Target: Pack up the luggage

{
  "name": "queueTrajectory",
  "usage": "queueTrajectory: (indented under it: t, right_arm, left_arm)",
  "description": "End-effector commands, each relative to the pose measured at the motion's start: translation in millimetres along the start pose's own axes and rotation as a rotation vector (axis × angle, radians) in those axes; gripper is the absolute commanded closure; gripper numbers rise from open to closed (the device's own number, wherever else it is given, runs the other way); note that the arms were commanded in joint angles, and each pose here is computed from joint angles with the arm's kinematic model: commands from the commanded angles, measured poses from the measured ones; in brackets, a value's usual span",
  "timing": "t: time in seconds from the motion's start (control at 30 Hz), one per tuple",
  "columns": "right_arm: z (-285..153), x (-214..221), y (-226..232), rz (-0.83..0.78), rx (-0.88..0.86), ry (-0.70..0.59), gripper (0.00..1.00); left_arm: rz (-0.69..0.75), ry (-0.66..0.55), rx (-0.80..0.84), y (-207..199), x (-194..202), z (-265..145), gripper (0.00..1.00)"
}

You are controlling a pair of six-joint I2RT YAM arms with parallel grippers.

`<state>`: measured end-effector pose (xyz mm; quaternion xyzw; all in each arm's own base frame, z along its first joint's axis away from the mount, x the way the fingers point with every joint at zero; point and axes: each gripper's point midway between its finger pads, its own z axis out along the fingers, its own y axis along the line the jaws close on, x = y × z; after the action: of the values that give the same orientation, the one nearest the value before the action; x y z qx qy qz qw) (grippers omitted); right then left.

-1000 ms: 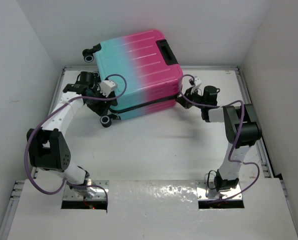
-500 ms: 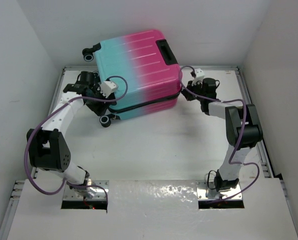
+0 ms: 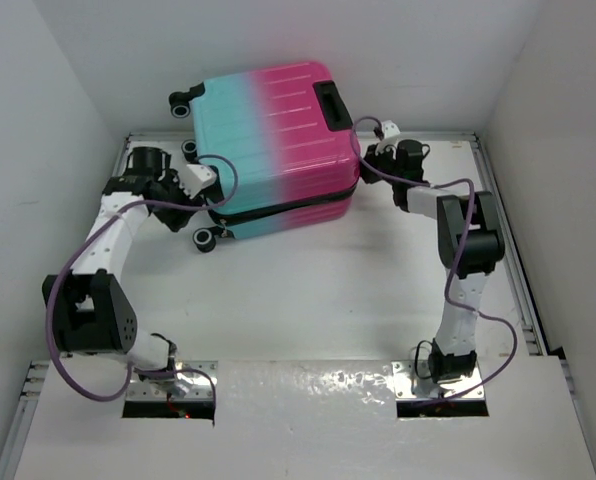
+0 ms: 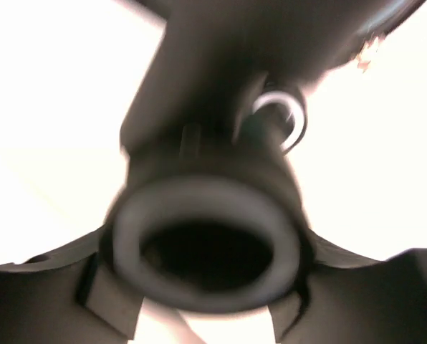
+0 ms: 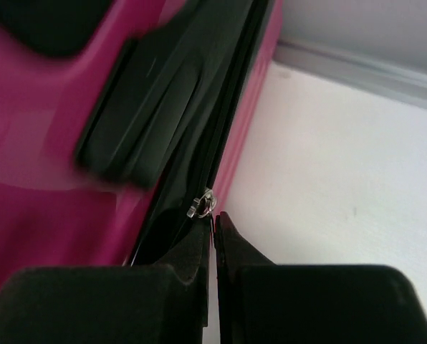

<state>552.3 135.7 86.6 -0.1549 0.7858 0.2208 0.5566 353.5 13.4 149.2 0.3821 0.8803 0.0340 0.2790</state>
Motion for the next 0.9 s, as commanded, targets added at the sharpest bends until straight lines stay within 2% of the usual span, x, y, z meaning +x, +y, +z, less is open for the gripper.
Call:
queueTrajectory:
  t: [0.0,0.03,0.17,0.2,0.23,0.27,0.3,0.33,0.37,0.4,0.43,0.47,0.5,0.53,0.57,0.6,0.63,0.67,0.77,0.83,0.87]
  right_arm:
    - [17,-83,-41,-0.038,0.081,-0.245,1.00]
    - [23,-97,-35,-0.039,0.054,-0.292,1.00]
    - [41,-94,-23,0.037,-0.028,-0.335,1.00]
    - [41,-99,-6,0.024,-0.070,-0.358,1.00]
    - [38,-83,4,0.027,-0.091,-0.327,1.00]
    - [31,-91,24,-0.006,-0.115,-0.343,1.00]
    - [27,-87,33,-0.010,-0.124,-0.337,1.00]
    - [22,-65,42,0.007,-0.131,-0.299,1.00]
    - [18,-61,54,0.014,-0.150,-0.301,1.00]
    - [12,-72,77,0.020,-0.188,-0.348,1.00]
    - [7,-56,88,0.044,-0.201,-0.327,1.00]
    - [6,-56,99,0.051,-0.209,-0.333,1.00]
    - [6,-53,124,0.050,-0.245,-0.328,1.00]
    - [4,-49,139,0.050,-0.263,-0.320,1.00]
    - [3,-47,150,0.058,-0.272,-0.319,1.00]
    - [1,-48,177,0.073,-0.325,-0.331,1.00]
    - [-3,-41,188,0.082,-0.338,-0.321,1.00]
    - [-5,-39,196,0.087,-0.338,-0.323,1.00]
    - [-4,-22,213,0.133,-0.334,-0.294,1.00]
    - [-8,-13,222,0.180,-0.333,-0.280,1.00]
    - [-13,-12,237,0.185,-0.353,-0.284,1.00]
  left_arm:
    - [0.068,-0.086,-0.259,60,-11,-39,1.00]
    - [0.073,-0.097,-0.233,56,-14,-37,1.00]
    - [0.063,-0.140,-0.269,70,-21,-43,1.00]
    - [0.015,-0.198,-0.256,71,-31,-47,1.00]
    - [-0.004,-0.287,-0.276,84,-51,-68,1.00]
    - [-0.043,-0.369,-0.284,97,-61,-85,0.84]
    - [-0.103,-0.524,-0.264,102,-99,-116,0.77]
    - [-0.120,-0.590,-0.251,107,-120,-126,0.69]
    - [-0.134,-0.642,-0.235,107,-142,-136,0.67]
    - [-0.149,-0.707,-0.284,104,-190,-166,0.68]
    - [-0.166,-0.646,-0.254,96,-208,-139,0.71]
    - [-0.107,-0.654,-0.193,57,-250,-130,0.72]
    - [-0.107,-0.721,-0.217,55,-284,-160,0.71]
    - [-0.132,-0.640,-0.143,38,-298,-114,0.70]
    - [-0.122,-0.659,-0.096,11,-326,-107,0.67]
    - [-0.160,-0.731,-0.109,9,-352,-128,0.62]
    - [-0.178,-0.689,-0.077,-4,-363,-89,0.60]
    - [-0.175,-0.681,-0.034,-25,-373,-73,0.57]
    - [-0.248,-0.731,0.012,-51,-398,-50,0.56]
    - [-0.261,-0.696,0.032,-68,-397,-24,0.56]
    - [-0.266,-0.678,0.035,-74,-397,-18,0.49]
